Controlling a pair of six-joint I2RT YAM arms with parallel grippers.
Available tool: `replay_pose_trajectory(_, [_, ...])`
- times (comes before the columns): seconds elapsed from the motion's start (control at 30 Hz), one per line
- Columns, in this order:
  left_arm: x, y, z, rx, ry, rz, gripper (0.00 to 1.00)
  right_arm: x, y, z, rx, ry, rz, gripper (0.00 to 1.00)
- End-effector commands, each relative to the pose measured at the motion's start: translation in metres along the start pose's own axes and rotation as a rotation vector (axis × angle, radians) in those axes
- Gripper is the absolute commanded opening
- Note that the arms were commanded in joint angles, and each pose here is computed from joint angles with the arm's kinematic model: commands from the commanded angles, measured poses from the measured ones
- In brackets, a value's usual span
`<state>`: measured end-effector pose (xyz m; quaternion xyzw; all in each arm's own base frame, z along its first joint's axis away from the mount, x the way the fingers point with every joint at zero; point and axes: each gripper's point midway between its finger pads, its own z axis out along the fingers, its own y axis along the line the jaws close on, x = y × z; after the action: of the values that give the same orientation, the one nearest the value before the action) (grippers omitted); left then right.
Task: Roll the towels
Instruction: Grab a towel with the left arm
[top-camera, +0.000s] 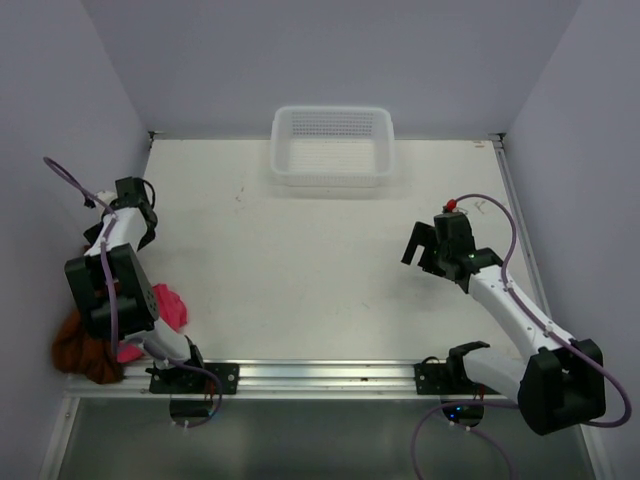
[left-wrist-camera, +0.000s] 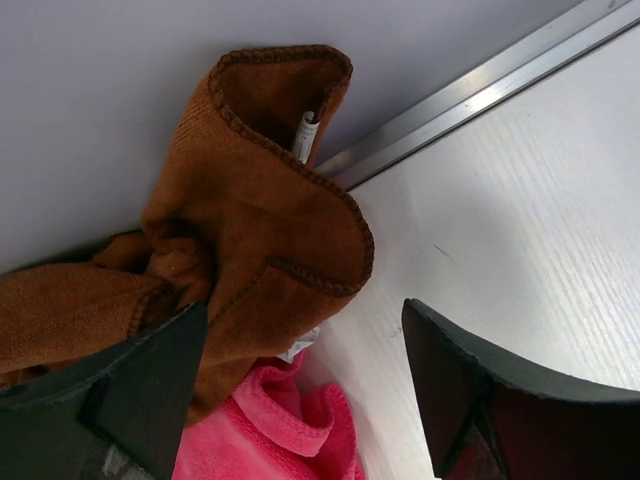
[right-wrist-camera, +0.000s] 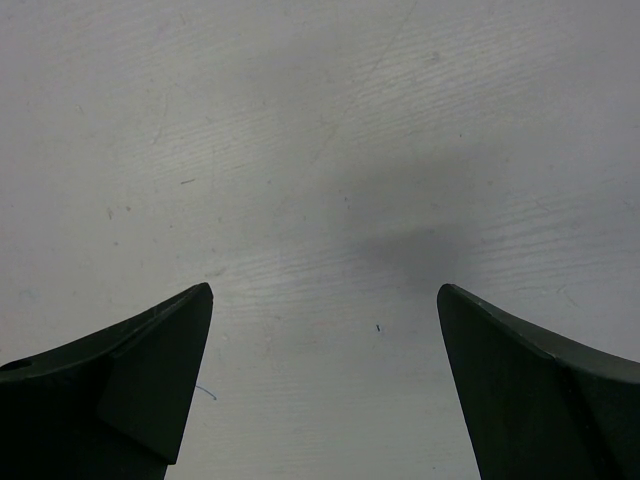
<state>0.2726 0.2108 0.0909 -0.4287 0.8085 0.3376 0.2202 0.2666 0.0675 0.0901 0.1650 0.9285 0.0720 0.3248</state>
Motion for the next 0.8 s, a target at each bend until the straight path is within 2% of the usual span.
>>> replay_pose_trajectory(0.0, [-0.003, 0.011, 0.009, -0.08, -0.019, 0.011, 0.81, -0.009, 0.01, -0.002, -0.034, -0.012, 0.012, 0.99])
replay_pose_trajectory(0.1, [0.004, 0.012, 0.018, -0.108, 0.003, 0.031, 0.79, -0.009, 0.01, -0.002, -0.035, -0.007, 0.019, 0.99])
replay_pose_trajectory(0.3, [0.012, 0.013, 0.029, -0.127, 0.041, 0.043, 0.6, -0.01, 0.009, -0.002, -0.027, -0.007, 0.024, 0.99])
replay_pose_trajectory(0.4, [0.01, 0.017, 0.029, -0.145, 0.042, 0.033, 0.35, -0.01, 0.004, -0.001, -0.006, -0.013, 0.026, 0.99])
replay_pose_trajectory(0.43, [0.009, 0.019, 0.028, -0.153, 0.04, 0.028, 0.19, -0.01, 0.004, -0.001, -0.003, -0.015, 0.025, 0.99])
replay_pose_trajectory(0.53, [-0.005, 0.024, 0.014, -0.125, 0.001, -0.016, 0.0, -0.01, 0.003, 0.0, 0.003, -0.013, 0.023, 0.99])
replay_pose_trajectory(0.77, [-0.05, 0.054, -0.051, 0.004, -0.16, -0.224, 0.0, -0.008, 0.004, -0.001, -0.007, -0.01, 0.023, 0.99])
